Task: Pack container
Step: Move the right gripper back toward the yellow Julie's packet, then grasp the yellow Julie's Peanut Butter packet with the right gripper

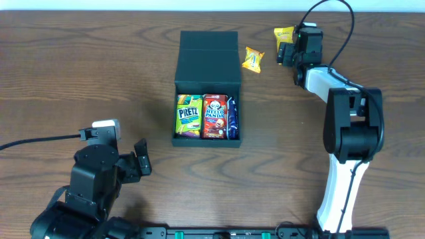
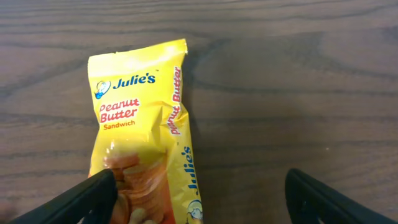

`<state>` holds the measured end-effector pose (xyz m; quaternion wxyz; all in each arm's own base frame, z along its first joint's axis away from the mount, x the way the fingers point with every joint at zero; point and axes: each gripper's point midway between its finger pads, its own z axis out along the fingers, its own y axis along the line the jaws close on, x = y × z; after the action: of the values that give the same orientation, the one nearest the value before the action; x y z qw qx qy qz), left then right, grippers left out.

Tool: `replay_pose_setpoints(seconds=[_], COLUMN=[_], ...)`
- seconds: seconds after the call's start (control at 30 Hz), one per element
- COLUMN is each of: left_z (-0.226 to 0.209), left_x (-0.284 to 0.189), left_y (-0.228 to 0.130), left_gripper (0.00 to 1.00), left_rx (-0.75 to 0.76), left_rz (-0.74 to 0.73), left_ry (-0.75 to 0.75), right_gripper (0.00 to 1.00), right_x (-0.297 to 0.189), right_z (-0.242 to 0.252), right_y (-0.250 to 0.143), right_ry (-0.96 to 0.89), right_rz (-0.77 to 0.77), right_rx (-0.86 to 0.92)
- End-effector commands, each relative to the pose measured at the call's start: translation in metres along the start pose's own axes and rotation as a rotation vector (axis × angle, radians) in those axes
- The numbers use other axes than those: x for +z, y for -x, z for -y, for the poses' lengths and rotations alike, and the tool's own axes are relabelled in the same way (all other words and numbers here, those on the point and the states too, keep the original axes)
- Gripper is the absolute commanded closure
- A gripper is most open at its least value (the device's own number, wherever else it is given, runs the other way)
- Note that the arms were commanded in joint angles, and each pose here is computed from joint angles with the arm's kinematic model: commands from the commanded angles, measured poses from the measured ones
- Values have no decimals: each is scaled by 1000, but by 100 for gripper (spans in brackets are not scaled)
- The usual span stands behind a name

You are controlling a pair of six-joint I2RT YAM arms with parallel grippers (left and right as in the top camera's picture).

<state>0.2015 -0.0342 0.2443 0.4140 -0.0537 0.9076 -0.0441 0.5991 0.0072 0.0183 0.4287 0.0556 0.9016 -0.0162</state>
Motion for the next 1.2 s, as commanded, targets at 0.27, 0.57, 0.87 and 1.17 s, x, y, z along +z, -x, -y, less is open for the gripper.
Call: replay_pose_setpoints(seconds=[0.27, 0.57, 0.87, 1.17], left_z=[-3, -3, -3, -3], left_x=[-6, -6, -6, -6], left_y=[8, 8, 8, 8], left_gripper=[5, 5, 5, 5], left_rx=[-2, -2, -2, -2], left_rz=[28, 28, 28, 28], left_ry=[11, 11, 11, 11], right_gripper=[53, 81, 95, 99], right_x=[10, 9, 1, -44], right_z=[-9, -12, -14, -17], right_y=[-15, -16, 3, 65], right_ry=[39, 44, 49, 66], right_rz=[-37, -38, -4, 107], right_rx=[14, 22, 48, 57])
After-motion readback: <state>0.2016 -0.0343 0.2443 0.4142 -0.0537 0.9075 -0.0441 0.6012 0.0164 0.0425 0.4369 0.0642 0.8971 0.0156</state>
